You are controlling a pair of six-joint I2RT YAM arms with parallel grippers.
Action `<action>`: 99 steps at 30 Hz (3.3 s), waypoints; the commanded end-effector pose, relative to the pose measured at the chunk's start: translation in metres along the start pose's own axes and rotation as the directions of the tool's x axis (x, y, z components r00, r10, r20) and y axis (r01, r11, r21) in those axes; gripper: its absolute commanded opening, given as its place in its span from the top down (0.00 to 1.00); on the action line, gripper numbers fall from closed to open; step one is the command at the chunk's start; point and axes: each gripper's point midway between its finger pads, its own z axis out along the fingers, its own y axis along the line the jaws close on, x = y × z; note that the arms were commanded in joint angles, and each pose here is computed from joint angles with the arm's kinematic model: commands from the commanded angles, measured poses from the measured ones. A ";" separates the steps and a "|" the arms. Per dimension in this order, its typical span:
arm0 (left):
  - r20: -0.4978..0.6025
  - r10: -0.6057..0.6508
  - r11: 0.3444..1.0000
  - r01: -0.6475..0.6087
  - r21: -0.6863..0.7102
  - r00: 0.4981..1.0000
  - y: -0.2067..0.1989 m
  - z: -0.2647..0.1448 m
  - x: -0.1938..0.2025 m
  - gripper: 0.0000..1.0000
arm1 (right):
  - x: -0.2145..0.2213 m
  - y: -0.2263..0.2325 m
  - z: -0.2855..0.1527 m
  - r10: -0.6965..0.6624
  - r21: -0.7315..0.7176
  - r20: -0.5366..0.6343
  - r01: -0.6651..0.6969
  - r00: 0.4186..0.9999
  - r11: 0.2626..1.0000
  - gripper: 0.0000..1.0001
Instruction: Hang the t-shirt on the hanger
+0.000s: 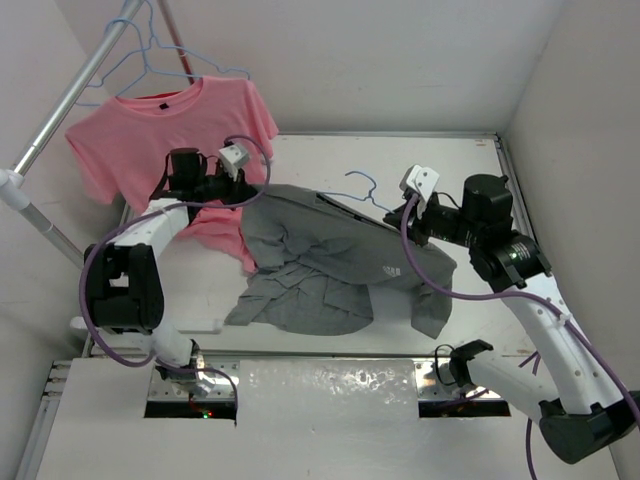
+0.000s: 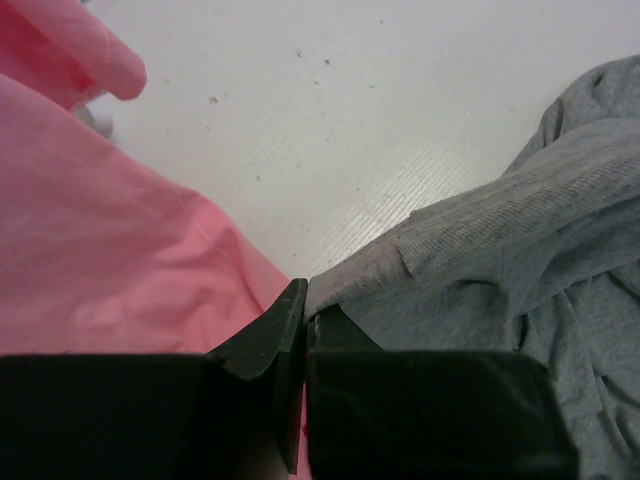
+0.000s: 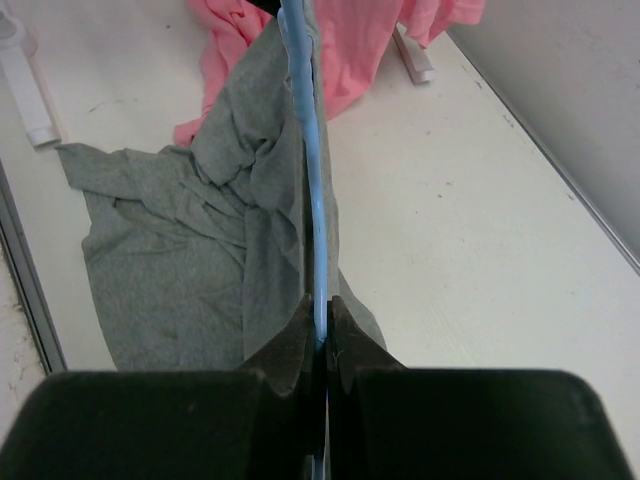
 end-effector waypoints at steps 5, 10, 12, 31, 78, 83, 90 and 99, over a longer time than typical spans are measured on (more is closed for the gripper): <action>0.001 0.127 0.990 -0.126 0.063 0.992 -0.021 0.000 0.004 0.82 | -0.015 0.005 0.009 0.006 -0.043 0.101 -0.002 0.995 0.999 1.00; 0.087 0.288 0.952 -0.295 0.084 0.954 -0.049 -0.026 -0.032 0.44 | -0.008 0.002 0.022 0.036 -0.048 0.108 -0.031 0.993 0.998 1.00; 0.135 0.352 0.925 -0.366 0.101 0.926 -0.063 -0.038 -0.049 0.44 | -0.001 0.002 0.028 0.053 -0.057 0.091 -0.048 0.994 0.997 1.00; 0.312 0.501 0.737 -0.587 0.336 0.807 -0.188 -0.043 -0.174 0.29 | 0.019 0.009 0.072 0.137 -0.156 0.074 -0.124 0.988 0.980 1.00; 0.114 0.289 0.939 -0.304 0.161 0.951 -0.152 0.012 -0.108 1.00 | 0.065 -0.074 -0.001 0.312 0.510 0.118 -0.327 0.943 0.796 0.17; 0.127 0.303 0.934 -0.321 0.158 0.944 -0.153 0.007 -0.109 1.00 | 0.162 -0.084 -0.020 0.469 0.651 0.117 -0.425 0.875 0.630 0.79; 0.136 0.306 0.931 -0.326 0.165 0.942 -0.155 0.005 -0.111 1.00 | 0.213 -0.058 -0.004 0.532 0.610 0.059 -0.452 0.845 0.651 0.28; 0.123 0.304 0.937 -0.320 0.142 0.945 -0.150 0.008 -0.107 1.00 | 0.234 -0.052 0.007 0.565 0.593 0.036 -0.473 0.824 0.651 1.00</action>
